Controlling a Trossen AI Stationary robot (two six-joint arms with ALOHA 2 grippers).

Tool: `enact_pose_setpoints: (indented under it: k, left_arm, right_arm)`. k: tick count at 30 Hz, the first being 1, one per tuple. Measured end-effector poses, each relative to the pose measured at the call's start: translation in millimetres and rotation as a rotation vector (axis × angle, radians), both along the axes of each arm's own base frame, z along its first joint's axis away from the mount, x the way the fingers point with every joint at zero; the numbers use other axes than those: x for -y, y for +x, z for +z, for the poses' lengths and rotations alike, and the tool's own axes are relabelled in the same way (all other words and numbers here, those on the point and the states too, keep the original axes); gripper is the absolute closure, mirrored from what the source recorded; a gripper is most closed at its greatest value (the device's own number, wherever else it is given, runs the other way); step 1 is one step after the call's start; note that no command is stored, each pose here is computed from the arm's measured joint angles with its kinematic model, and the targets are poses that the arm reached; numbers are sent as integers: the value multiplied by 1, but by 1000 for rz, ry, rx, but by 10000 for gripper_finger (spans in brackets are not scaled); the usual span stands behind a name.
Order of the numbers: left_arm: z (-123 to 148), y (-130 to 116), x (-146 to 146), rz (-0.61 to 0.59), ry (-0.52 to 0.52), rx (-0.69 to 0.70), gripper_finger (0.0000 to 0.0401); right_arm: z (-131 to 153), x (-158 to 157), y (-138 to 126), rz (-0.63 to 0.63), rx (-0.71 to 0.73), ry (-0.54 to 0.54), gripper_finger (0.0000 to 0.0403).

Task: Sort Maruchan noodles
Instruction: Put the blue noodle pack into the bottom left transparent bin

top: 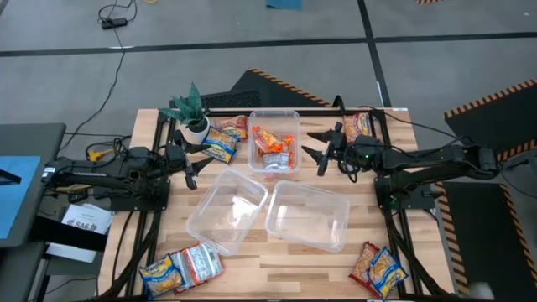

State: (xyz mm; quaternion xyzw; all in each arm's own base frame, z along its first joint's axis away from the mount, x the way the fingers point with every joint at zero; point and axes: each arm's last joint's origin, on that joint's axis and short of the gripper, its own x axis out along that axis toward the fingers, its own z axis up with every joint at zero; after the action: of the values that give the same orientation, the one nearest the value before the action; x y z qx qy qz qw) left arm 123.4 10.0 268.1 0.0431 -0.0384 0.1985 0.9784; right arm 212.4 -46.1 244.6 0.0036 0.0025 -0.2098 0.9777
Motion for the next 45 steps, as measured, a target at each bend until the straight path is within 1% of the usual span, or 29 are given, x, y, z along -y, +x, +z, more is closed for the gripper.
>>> enact_pose_setpoints:
  k: [4, 6, 10, 23, 25, 26, 28, 30, 32, 34, 37, 38, 40, 43, 45]
  left_arm:
    - [0, 0, 0, 1, 2, -1, 226]
    - [0, 0, 0, 1, 7, -3, 226]
    - [0, 0, 0, 1, 7, -3, 226]
    - [0, 0, 0, 6, 6, -4, 226]
    - [-1, 1, -1, 52, -50, 8, 226]
    - [-3, 2, -3, 100, -91, 16, 226]
    - [-8, 4, -6, 227, -144, -2, 226]
    - [-15, 7, -10, 356, -165, -45, 226]
    - [-23, 11, -15, 440, -205, -95, 226]
    - [-29, 16, -22, 456, -276, -155, 226]
    - [-39, 22, -31, 436, -425, -269, 226]
    - [-43, 23, -35, 448, -466, -311, 226]
    - [-52, 23, -41, 508, -499, -376, 226]
    - [-59, 23, -51, 618, -517, -403, 226]
    - [-64, 24, -57, 651, -543, -425, 226]
  right_arm:
    - [0, 1, 0, -5, 40, 85, 138]
    - [0, 2, -1, -22, 54, 111, 138]
    - [0, 4, -1, -39, 56, 114, 138]
    - [0, 4, -1, -40, 53, 112, 138]
    - [0, 4, -1, -40, 53, 112, 138]
    - [0, 4, -1, -40, 52, 112, 138]
    - [0, 4, -1, -40, 48, 113, 138]
    - [-1, 4, -1, -41, 44, 113, 138]
    - [-1, 4, -1, -41, 41, 114, 138]
    - [-1, 4, -1, -41, 39, 114, 138]
    - [-1, 4, -1, -41, 39, 115, 138]
    - [-1, 4, -1, -41, 39, 115, 138]
    - [-1, 4, -1, -41, 39, 115, 138]
    - [-2, 4, -1, -42, 38, 115, 138]
    - [-2, 4, -1, -42, 36, 115, 138]
